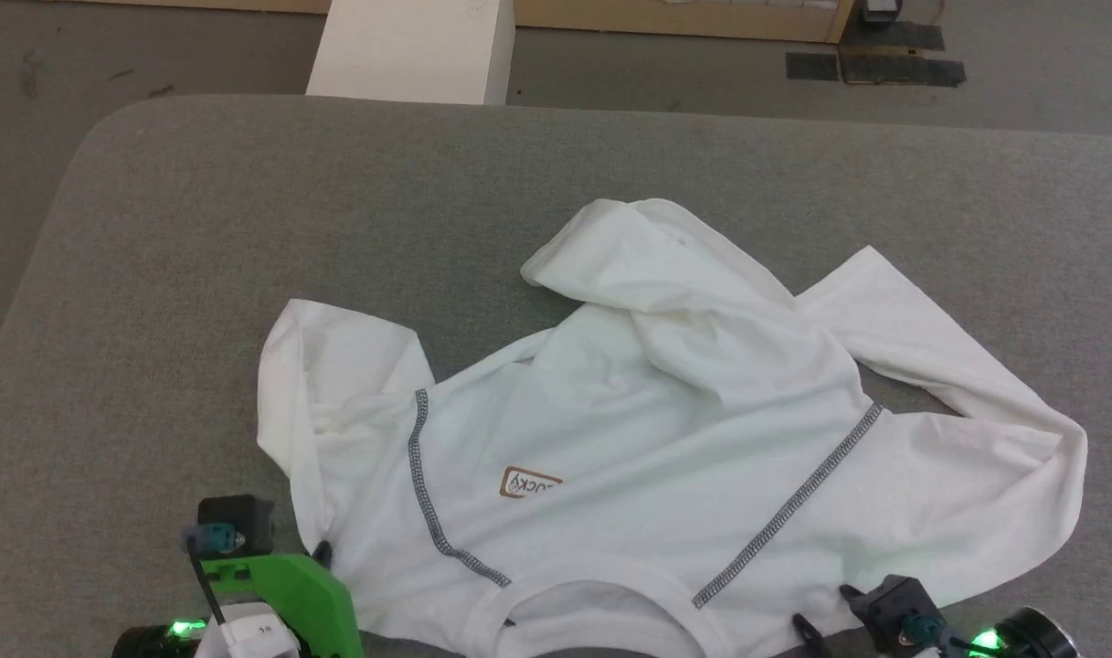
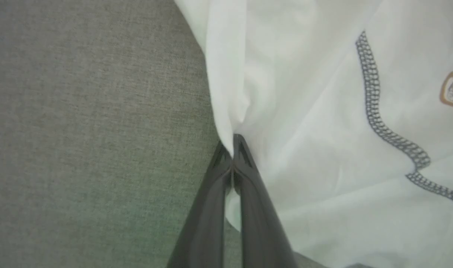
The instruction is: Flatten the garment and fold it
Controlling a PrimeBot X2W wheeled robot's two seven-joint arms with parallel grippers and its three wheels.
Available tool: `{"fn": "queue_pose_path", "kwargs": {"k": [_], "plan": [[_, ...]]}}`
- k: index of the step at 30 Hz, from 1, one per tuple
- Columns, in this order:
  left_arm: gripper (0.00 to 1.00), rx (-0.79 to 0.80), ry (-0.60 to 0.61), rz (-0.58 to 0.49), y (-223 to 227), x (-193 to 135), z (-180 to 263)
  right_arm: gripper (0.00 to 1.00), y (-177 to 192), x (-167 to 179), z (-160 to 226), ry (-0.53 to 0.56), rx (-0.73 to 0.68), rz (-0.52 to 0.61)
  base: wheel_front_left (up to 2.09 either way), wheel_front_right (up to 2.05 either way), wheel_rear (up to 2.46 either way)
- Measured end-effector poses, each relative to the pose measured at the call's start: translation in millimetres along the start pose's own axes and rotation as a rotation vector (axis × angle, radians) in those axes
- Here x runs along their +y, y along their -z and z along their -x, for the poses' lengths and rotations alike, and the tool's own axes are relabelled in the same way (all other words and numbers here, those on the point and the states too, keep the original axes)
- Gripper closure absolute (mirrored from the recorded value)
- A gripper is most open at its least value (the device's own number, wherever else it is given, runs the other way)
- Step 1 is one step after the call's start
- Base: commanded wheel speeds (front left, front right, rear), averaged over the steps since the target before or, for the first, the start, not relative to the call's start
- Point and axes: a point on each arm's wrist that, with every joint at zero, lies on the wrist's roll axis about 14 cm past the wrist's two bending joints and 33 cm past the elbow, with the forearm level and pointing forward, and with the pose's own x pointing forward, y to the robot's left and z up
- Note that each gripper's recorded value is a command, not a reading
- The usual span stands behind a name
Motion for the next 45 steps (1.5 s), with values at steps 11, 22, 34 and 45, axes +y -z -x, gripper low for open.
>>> {"fn": "queue_pose_path", "kwargs": {"k": [11, 22, 34, 45], "plan": [[1.0, -0.064, 0.031, 0.012, -10, -8, 6, 1.0, -19, -6, 5, 0.027, -0.056, -0.092, 0.0, 0.0, 0.0], [1.0, -0.575, 0.28, 0.088, -155, -60, 55, 1.0, -128, -58, 60, 0.182, -0.404, -0.05, 0.0, 0.0, 0.0], [1.0, -0.877, 0.451, -0.006, -319, -105, 86, 1.0, -274, -149, 99, 0.339, -0.634, 0.26, 0.0, 0.0, 0.0], [1.0, -1.148, 0.256, -0.091, -467, -99, 55, 1.0, -404, -239, 79, 0.508, -0.742, 0.405, 0.0, 0.0, 0.0]]}}
